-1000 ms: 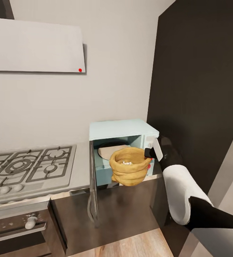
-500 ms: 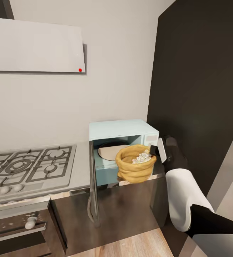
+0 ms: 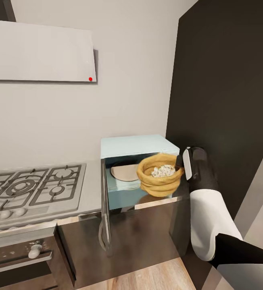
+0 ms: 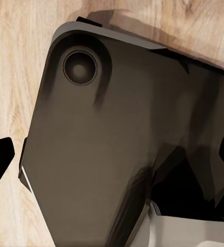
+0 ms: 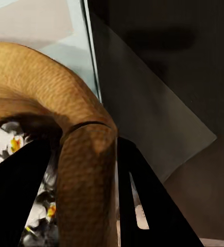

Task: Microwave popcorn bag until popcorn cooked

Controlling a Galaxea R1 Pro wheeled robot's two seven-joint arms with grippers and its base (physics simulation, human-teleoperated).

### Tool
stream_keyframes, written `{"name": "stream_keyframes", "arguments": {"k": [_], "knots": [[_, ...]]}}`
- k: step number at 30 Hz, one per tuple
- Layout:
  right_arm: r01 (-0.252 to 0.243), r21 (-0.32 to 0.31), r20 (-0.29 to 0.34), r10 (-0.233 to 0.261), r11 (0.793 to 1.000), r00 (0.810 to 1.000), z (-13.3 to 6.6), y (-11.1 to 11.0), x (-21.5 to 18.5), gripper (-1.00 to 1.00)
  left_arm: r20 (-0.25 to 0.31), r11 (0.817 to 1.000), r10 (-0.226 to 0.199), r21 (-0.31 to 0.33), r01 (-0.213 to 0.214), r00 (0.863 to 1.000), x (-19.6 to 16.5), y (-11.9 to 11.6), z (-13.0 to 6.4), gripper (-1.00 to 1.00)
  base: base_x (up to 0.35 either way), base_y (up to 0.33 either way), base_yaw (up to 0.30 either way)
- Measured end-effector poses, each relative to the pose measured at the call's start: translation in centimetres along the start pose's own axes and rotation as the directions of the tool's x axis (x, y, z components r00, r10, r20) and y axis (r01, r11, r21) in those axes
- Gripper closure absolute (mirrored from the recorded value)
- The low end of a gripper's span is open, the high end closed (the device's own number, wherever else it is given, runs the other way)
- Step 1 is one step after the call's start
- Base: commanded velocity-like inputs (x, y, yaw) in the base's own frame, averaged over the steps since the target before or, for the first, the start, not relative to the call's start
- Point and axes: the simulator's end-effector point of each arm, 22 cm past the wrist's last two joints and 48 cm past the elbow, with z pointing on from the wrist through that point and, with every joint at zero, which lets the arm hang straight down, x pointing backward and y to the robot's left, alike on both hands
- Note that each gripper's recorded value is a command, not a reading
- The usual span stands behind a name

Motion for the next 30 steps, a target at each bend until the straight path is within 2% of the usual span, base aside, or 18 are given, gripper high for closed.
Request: {"name": "stream_keyframes", "arguments": {"k": [2, 7, 13, 15, 21, 30], "knots": [[0.006, 0.000, -0.011, -0.006, 1.000, 1.000, 0.2, 0.1, 0.4, 1.00, 0.000, 1.000, 0.000, 0.000, 0.000, 1.000, 0.0, 0.0, 0.0, -1.00, 0.000, 0.000, 0.000], [0.061, -0.032, -0.118, -0.064, 0.998, 0.991, 2.1, 2.5, 3.2, 1.00, 0.000, 1.000, 0.000, 0.000, 0.000, 1.000, 0.0, 0.0, 0.0, -1.00, 0.000, 0.000, 0.000], [0.056, -0.049, -0.086, -0.060, 0.997, 0.995, 1.0, 3.5, 0.0, 1.00, 0.000, 1.000, 0.000, -0.001, 0.000, 1.000, 0.0, 0.0, 0.0, -1.00, 0.000, 0.000, 0.000], [0.069, -0.047, -0.088, -0.073, 0.996, 0.993, 0.8, 3.8, -0.6, 1.00, 0.000, 1.000, 0.000, 0.000, 0.000, 1.000, 0.0, 0.0, 0.0, -1.00, 0.000, 0.000, 0.000], [0.103, -0.075, -0.160, -0.114, 0.992, 0.980, 1.7, 5.4, 1.5, 1.00, 0.000, 1.000, 0.000, -0.001, 0.000, 1.000, 0.0, 0.0, 0.0, -1.00, 0.000, 0.000, 0.000], [0.099, -0.089, -0.169, -0.113, 0.991, 0.979, 1.8, 5.8, 1.8, 1.00, 0.000, 1.000, 0.000, -0.001, 0.000, 1.000, 0.0, 0.0, 0.0, -1.00, 0.000, 0.000, 0.000]]}}
